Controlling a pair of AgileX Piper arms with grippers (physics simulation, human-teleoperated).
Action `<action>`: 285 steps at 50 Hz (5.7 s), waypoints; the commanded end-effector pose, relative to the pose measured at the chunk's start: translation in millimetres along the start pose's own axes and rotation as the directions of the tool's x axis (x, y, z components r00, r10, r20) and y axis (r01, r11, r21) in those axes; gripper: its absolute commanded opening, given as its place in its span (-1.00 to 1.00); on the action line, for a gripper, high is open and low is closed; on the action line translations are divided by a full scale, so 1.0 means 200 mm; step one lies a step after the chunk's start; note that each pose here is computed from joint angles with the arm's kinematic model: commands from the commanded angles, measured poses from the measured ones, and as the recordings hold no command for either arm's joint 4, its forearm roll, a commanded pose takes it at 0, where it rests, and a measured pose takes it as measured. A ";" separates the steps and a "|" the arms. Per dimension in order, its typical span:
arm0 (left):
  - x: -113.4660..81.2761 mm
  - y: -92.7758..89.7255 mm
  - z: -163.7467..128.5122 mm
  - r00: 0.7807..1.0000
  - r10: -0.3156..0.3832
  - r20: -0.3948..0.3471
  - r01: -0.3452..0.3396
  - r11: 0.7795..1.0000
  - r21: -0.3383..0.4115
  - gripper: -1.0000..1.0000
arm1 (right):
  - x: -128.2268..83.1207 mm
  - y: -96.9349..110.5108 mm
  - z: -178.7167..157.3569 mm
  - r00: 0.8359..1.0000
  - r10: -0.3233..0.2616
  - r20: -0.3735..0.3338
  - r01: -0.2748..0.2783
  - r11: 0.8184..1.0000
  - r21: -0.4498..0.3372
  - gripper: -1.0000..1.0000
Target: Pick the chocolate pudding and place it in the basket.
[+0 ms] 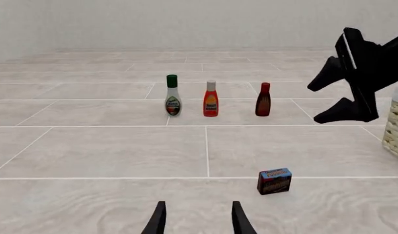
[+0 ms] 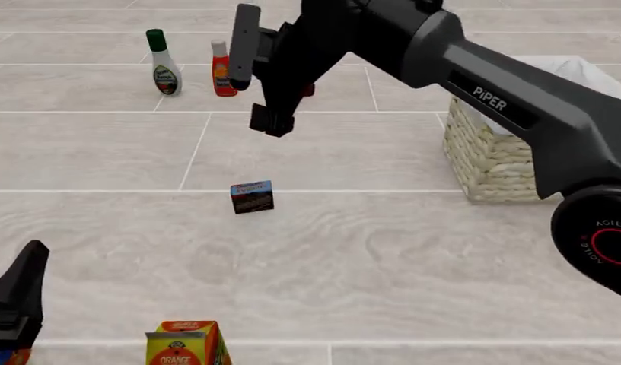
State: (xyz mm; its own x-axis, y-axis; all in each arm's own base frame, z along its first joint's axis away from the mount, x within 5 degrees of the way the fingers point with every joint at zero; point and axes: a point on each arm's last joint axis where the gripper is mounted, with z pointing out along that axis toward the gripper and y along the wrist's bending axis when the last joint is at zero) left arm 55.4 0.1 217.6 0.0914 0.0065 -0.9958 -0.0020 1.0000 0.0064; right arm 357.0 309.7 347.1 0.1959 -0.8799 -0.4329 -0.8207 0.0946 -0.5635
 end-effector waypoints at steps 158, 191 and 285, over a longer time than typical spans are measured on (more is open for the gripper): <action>0.00 0.00 0.00 1.000 -0.001 0.000 0.001 1.000 0.002 1.00 | 0.14 0.29 0.83 0.992 0.049 -0.113 -0.066 0.986 -0.152 1.00; 0.00 0.00 0.00 1.000 -0.001 0.000 0.001 1.000 0.002 1.00 | 0.16 0.32 0.92 0.988 0.070 -0.136 -0.093 0.981 -0.169 1.00; 0.00 0.00 0.00 1.000 -0.001 0.000 0.001 1.000 0.002 1.00 | 0.12 0.22 0.47 0.995 0.063 -0.075 -0.070 0.993 -0.100 -1.00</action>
State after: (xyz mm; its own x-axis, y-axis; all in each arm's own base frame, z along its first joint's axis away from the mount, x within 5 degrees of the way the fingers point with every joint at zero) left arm 55.3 0.1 217.8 0.0915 0.0065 -0.9958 -0.0020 1.0000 0.0064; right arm 389.5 349.7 218.0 0.1022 -0.9148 -0.3908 -0.8929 0.0888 -0.4414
